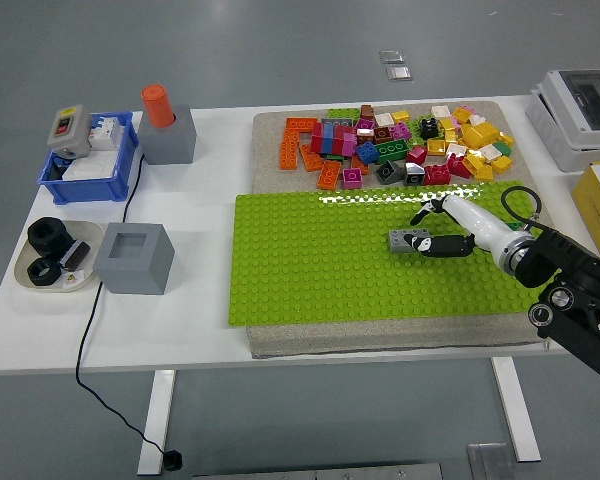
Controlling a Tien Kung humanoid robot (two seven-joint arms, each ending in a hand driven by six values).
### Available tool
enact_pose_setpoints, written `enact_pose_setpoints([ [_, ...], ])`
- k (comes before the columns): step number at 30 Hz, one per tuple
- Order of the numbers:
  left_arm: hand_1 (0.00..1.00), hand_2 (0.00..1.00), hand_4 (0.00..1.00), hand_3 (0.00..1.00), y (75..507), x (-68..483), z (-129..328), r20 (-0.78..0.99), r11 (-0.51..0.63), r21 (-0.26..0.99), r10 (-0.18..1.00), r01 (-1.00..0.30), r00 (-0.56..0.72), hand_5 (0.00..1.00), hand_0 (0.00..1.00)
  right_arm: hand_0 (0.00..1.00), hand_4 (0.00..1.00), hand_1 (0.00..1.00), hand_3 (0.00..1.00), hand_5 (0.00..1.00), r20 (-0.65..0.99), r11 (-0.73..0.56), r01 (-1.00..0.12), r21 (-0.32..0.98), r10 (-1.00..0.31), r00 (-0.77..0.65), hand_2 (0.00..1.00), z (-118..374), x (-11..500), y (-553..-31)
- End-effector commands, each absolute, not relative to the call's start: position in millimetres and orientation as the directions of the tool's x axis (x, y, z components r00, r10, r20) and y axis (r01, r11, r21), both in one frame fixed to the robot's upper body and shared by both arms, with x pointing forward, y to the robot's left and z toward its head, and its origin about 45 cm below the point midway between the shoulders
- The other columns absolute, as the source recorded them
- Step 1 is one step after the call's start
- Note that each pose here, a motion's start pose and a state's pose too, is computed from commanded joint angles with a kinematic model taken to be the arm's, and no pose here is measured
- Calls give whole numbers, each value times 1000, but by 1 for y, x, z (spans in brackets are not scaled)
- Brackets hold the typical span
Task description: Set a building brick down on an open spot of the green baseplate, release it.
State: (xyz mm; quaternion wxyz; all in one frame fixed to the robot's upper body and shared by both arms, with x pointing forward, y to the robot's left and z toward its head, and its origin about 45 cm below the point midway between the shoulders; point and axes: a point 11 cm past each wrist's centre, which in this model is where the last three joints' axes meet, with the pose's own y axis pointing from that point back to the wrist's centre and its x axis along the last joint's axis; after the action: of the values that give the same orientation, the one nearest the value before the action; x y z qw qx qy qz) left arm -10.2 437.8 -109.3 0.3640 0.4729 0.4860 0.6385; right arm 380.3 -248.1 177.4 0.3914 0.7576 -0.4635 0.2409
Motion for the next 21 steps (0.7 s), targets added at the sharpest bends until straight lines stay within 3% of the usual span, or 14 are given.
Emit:
enact_pose_setpoints([
  [4,639,628,934,796,438,-10,-109,251,-263,965,925,-5,-286,597,602,998,696,871,652,397,731,-245,-923,296,-565,384,855,200,382,-265],
  [8,639,628,934,796,440,-11,-108,256,-267,964,924,-1,-285,597,602,998,696,871,652,397,814,-132,-972,195,-530,235,855,231,391,-307],
  [9,639,628,935,796,441,-11,-108,258,-269,963,923,0,-284,597,602,963,806,771,878,178,841,-106,-979,175,-501,205,640,238,393,-317],
  [14,639,628,935,796,446,-8,-106,267,-280,960,922,-6,-282,597,602,963,806,771,878,178,953,-64,-984,164,-249,175,640,253,394,-343],
  [15,639,628,934,796,447,-7,-106,268,-281,960,921,-7,-282,596,602,961,840,731,828,98,965,-63,-984,168,-193,177,606,253,393,-346],
  [20,639,628,934,796,447,-6,-106,267,-282,959,921,-11,-284,596,602,961,840,731,828,98,986,-57,-986,156,-42,159,606,257,392,-353],
  [21,638,625,933,786,447,-6,-106,267,-281,960,921,-11,-285,595,602,998,823,881,623,62,989,-55,-988,146,-13,147,873,259,392,-354],
])
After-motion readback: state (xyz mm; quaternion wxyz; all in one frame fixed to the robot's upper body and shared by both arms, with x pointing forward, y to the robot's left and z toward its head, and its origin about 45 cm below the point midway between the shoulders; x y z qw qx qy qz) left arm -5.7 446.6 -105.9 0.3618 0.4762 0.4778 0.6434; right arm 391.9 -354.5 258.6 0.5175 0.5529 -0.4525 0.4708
